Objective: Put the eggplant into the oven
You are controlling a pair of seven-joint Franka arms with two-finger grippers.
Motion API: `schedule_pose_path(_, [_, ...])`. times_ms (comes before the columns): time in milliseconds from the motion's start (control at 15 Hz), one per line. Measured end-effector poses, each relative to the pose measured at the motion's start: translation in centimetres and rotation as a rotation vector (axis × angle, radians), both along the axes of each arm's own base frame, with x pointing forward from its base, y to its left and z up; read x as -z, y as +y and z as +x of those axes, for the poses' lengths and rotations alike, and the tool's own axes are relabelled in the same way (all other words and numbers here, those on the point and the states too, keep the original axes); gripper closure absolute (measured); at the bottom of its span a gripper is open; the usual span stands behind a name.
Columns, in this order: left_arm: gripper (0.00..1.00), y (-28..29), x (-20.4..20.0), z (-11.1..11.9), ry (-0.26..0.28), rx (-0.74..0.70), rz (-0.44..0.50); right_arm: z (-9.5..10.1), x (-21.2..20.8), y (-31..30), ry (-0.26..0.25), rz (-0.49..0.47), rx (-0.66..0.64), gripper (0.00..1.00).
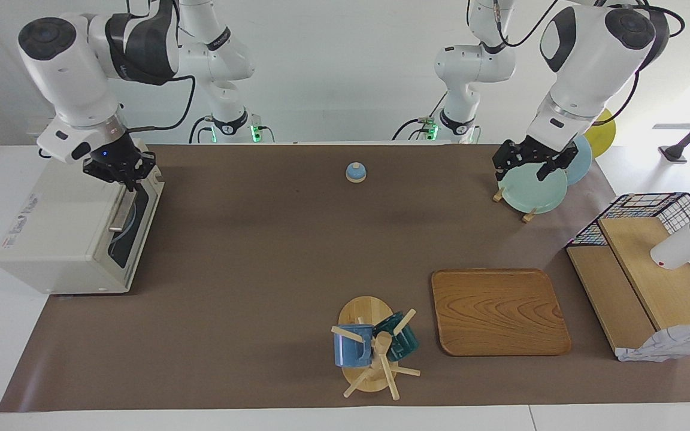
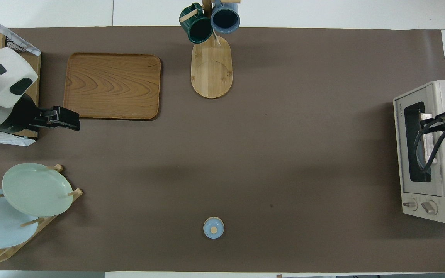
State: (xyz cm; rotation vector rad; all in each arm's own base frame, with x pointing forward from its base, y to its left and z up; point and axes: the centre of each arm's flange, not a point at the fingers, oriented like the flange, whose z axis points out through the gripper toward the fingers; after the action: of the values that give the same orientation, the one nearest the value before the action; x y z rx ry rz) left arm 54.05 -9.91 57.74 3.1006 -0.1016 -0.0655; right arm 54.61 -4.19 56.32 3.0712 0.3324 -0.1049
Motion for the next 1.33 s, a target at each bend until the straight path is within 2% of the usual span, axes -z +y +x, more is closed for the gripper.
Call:
schedule_pose_path(67, [0.0, 0.0, 0.0, 0.0, 0.0, 0.0, 0.0, 0.0, -0.3, 0.2, -0.003, 0.021, 0.009, 0.79])
schedule_pose_path(333, [0.0, 0.0, 0.0, 0.0, 0.0, 0.0, 0.0, 0.6, 0.0, 1.3, 0.002, 0.035, 0.006, 0.76])
schedule_pose_path(533, [0.0, 0.0, 0.0, 0.0, 0.0, 0.0, 0.0, 0.7, 0.3, 1.9, 0.008, 0.035, 0.003, 0.49])
schedule_pose_path(600, [0.0, 0.0, 0.0, 0.0, 0.0, 0.0, 0.0, 0.7, 0.2, 2.2, 0.01, 0.034, 0.007, 0.36])
schedule_pose_path(800, [0.0, 0.0, 0.0, 0.0, 0.0, 0.0, 0.0, 0.9, -1.0, 3.2, -0.008, 0.003, 0.037, 0.06])
schedule_pose_path(867, [0.0, 0.0, 0.0, 0.0, 0.0, 0.0, 0.0, 0.9, -1.7, 3.4, -0.013, -0.014, 0.035, 0.0])
schedule_pose_path(1333, [0.0, 0.0, 0.0, 0.0, 0.0, 0.0, 0.0, 0.7, -1.6, 3.0, 0.006, -0.018, 0.052, 0.0])
